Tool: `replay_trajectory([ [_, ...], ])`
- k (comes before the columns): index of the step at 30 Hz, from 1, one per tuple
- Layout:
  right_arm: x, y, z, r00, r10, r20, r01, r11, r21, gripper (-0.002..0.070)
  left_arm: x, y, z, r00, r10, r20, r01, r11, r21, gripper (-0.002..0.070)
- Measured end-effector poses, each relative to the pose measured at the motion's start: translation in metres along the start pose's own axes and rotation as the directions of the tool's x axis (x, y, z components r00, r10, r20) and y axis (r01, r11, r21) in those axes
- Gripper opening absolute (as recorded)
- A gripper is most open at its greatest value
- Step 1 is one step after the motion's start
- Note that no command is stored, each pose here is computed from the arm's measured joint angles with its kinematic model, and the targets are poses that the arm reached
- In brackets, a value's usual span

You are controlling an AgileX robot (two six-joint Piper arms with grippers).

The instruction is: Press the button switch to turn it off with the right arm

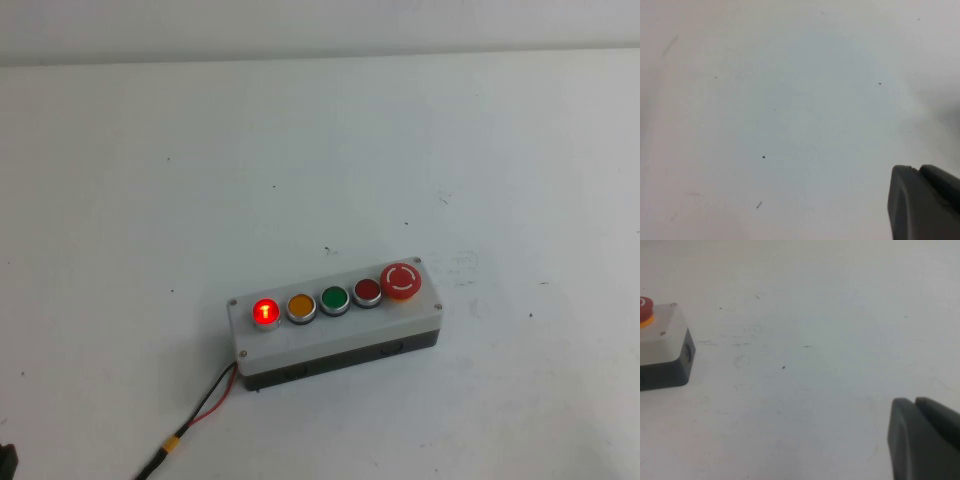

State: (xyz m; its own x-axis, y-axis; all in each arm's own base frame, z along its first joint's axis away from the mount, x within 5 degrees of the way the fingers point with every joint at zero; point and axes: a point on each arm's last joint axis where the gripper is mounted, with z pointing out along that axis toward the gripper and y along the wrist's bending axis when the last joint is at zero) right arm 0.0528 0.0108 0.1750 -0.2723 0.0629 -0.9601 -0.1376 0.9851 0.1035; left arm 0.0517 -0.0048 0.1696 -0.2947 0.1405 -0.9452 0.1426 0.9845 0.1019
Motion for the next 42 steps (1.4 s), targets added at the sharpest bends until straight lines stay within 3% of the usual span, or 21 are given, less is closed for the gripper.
replay_trajectory([
  [31, 0.000, 0.001, 0.000, 1.000, 0.020, 0.002, -0.020, 1.000, -0.007, -0.0016, 0.000, 0.000, 0.000, 1.000, 0.000, 0.000, 0.000, 1.000, 0.000, -0.0002],
  [38, -0.007, 0.005, 0.000, 0.978, 0.197, 0.063, -0.193, 0.979, -0.064, -0.0016, 0.000, 0.000, 0.000, 1.000, 0.000, 0.000, 0.000, 1.000, 0.000, -0.0002],
  [40, -0.013, 0.006, -0.001, 0.941, 0.318, 0.113, -0.307, 0.946, -0.101, -0.0016, 0.000, 0.000, 0.000, 1.000, 0.000, 0.000, 0.000, 1.000, 0.000, -0.0002],
  [42, -0.019, 0.005, -0.002, 0.873, 0.462, 0.160, -0.442, 0.885, -0.145, -0.0016, 0.000, 0.000, 0.000, 1.000, 0.000, 0.000, 0.000, 1.000, 0.000, -0.0002],
])
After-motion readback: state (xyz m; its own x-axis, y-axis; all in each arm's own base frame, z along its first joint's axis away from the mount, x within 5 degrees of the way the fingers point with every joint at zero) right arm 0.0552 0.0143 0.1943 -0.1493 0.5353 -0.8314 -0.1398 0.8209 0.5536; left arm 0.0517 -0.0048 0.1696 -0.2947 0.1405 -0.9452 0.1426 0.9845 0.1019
